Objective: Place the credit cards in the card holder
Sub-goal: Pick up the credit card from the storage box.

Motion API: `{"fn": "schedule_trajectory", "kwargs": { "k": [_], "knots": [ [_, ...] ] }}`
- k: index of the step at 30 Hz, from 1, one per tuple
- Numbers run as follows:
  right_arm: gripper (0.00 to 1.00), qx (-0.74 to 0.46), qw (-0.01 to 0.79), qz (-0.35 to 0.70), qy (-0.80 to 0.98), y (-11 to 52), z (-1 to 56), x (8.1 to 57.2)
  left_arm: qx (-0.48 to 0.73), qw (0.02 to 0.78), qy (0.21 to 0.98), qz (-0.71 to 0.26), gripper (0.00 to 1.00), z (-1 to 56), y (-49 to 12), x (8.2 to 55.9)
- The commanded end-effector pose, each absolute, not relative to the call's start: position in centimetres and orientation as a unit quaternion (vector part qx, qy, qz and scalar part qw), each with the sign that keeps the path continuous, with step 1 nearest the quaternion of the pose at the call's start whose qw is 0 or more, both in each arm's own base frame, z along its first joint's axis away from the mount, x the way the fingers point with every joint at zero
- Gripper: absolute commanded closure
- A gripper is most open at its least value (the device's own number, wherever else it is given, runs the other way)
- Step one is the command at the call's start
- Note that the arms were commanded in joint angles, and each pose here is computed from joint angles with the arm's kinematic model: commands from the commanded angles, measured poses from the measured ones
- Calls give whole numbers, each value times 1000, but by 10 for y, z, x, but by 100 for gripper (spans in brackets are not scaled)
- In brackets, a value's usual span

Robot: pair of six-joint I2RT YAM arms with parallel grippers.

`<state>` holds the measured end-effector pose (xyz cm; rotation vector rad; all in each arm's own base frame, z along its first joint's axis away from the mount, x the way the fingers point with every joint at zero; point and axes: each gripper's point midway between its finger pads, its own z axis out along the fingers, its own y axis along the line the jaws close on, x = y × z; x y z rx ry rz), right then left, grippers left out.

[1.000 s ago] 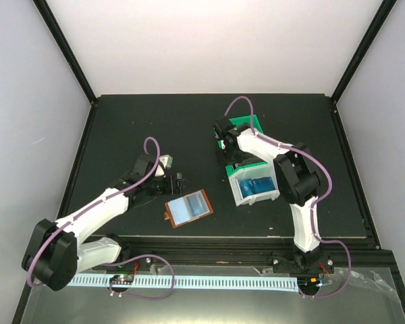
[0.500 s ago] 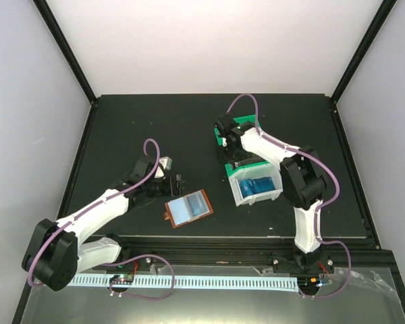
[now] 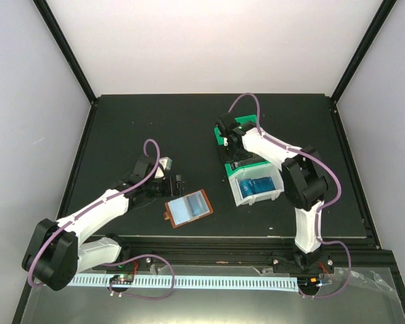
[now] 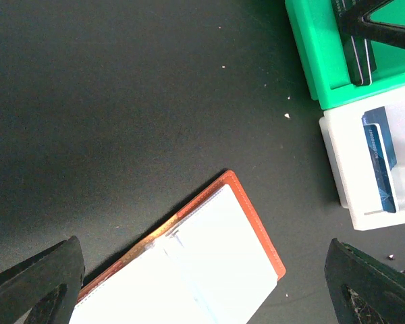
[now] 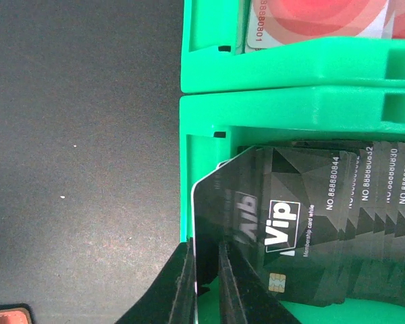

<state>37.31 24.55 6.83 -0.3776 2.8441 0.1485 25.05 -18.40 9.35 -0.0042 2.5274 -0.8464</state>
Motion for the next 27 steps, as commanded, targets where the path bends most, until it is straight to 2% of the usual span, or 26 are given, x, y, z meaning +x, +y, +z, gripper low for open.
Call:
{"fn": "schedule_trajectory", "kwargs": {
  "k": [1,8,20,27],
  "knots": [
    [89,-124,152,61,979,244,86,372,-3,237,918,-319,1,95,-186,253],
    [96,-120,163,67,977,243,97,373,-2,237,917,-322,1,97,-187,253],
    [99,-100,215,5,971,213,124,382,-2,238,915,-326,1,100,-188,253],
    [99,-106,212,10,971,212,123,380,-2,237,914,-330,1,101,-189,253]
  ]
}}
